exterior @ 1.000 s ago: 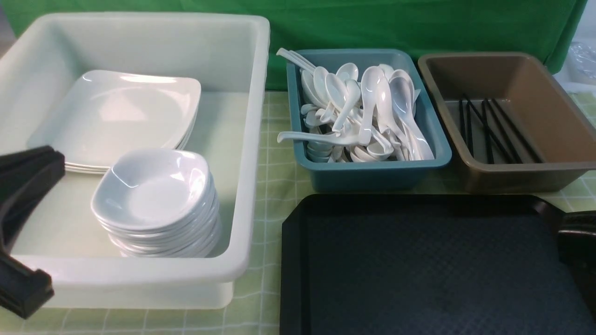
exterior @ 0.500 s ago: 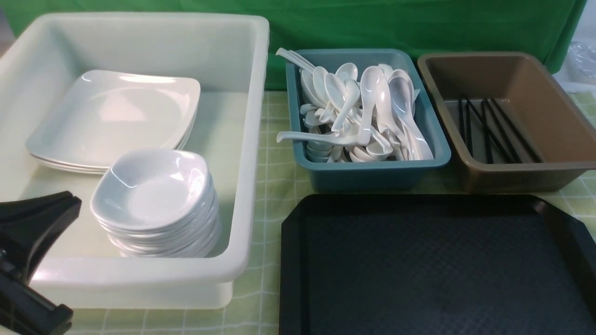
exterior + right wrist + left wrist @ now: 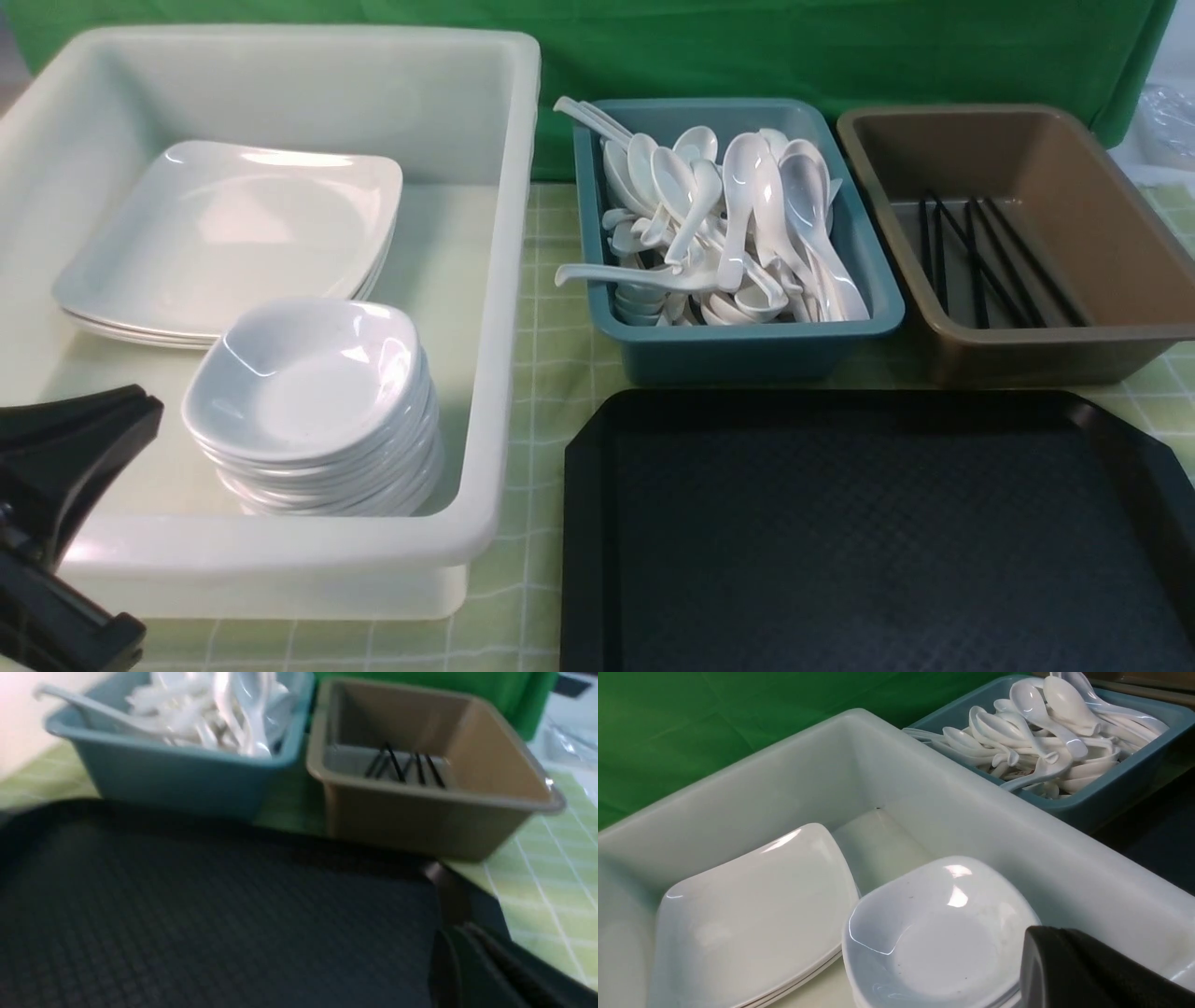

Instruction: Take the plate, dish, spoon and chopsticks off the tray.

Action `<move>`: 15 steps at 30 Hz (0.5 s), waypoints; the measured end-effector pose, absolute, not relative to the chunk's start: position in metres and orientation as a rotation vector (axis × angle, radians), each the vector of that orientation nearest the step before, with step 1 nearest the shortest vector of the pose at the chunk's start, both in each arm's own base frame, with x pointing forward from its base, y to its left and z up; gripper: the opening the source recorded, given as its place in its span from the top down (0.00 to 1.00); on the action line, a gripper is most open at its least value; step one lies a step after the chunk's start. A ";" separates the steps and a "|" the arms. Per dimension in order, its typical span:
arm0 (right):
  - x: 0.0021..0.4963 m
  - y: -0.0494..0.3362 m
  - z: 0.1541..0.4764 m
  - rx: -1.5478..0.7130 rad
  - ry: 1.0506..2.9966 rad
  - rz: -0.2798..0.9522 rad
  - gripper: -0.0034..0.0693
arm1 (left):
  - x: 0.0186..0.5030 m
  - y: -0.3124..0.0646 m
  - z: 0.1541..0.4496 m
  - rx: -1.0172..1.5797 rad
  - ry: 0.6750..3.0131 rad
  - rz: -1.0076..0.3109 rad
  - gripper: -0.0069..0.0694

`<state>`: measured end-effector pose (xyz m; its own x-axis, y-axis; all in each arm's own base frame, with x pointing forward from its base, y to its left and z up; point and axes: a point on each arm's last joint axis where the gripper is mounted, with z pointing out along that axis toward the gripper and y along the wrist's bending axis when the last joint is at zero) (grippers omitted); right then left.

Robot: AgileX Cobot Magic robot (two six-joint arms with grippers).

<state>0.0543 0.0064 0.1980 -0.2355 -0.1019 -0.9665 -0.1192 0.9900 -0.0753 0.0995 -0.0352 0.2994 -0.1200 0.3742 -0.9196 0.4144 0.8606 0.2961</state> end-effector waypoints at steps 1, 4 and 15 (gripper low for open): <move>0.054 0.006 0.192 -0.149 1.817 0.021 0.93 | 0.100 -0.035 0.299 0.609 1.728 -0.038 0.90; 0.053 0.006 0.179 -0.115 1.847 0.037 0.93 | 0.100 -0.035 0.299 0.609 1.729 -0.038 0.90; 0.052 0.006 0.177 -0.103 1.869 0.047 0.93 | 0.100 -0.035 0.298 0.611 1.734 -0.038 0.90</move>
